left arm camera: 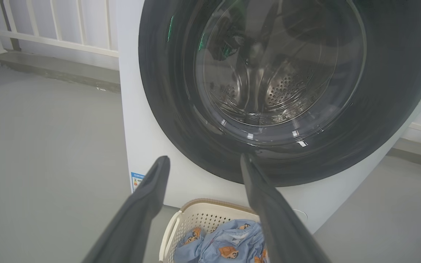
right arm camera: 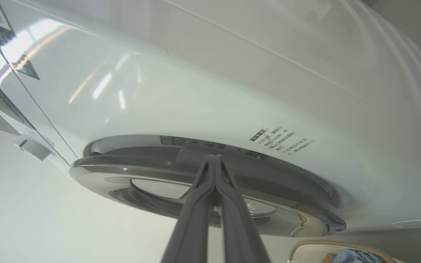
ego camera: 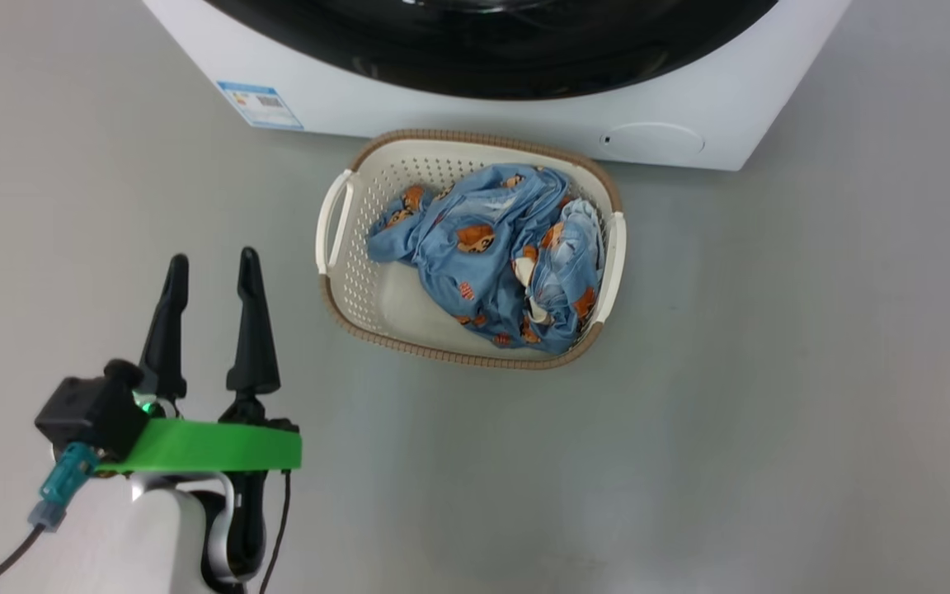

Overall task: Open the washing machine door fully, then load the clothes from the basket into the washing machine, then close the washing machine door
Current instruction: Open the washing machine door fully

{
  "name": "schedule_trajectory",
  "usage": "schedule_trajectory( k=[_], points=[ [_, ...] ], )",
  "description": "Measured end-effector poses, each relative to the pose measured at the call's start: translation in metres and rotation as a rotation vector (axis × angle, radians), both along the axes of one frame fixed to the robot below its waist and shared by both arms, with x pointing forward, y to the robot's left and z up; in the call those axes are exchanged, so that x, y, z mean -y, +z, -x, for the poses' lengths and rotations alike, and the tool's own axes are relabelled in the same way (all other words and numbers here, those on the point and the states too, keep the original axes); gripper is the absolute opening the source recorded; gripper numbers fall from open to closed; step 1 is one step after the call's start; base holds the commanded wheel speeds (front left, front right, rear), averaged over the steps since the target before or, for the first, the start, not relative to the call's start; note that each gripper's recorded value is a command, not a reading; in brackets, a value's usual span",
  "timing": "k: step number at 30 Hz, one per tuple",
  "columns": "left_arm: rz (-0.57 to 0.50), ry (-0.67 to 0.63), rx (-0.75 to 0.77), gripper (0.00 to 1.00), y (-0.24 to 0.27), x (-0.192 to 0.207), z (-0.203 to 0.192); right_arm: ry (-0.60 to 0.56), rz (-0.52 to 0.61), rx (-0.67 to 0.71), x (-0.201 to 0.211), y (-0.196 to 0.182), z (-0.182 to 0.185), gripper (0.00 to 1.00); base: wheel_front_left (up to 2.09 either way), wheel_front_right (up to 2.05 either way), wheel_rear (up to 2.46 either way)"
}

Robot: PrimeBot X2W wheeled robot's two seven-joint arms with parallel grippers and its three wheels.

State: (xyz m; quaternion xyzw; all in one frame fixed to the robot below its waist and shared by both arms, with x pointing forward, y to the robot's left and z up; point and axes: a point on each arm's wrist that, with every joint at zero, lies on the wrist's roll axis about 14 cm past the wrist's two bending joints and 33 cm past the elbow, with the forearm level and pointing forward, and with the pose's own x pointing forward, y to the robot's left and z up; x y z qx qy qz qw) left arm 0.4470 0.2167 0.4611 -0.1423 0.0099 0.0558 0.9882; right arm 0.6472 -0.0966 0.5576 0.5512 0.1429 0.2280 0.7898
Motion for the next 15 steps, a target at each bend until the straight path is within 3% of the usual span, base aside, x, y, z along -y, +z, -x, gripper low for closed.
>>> schedule_trajectory(
  k=[15],
  points=[
    [0.014,0.008,-0.042,1.0,-0.022,-0.004,-0.012,0.174,-0.019,-0.069,-0.041,-0.02,-0.022,0.0,0.0,0.0,0.0]
  ],
)
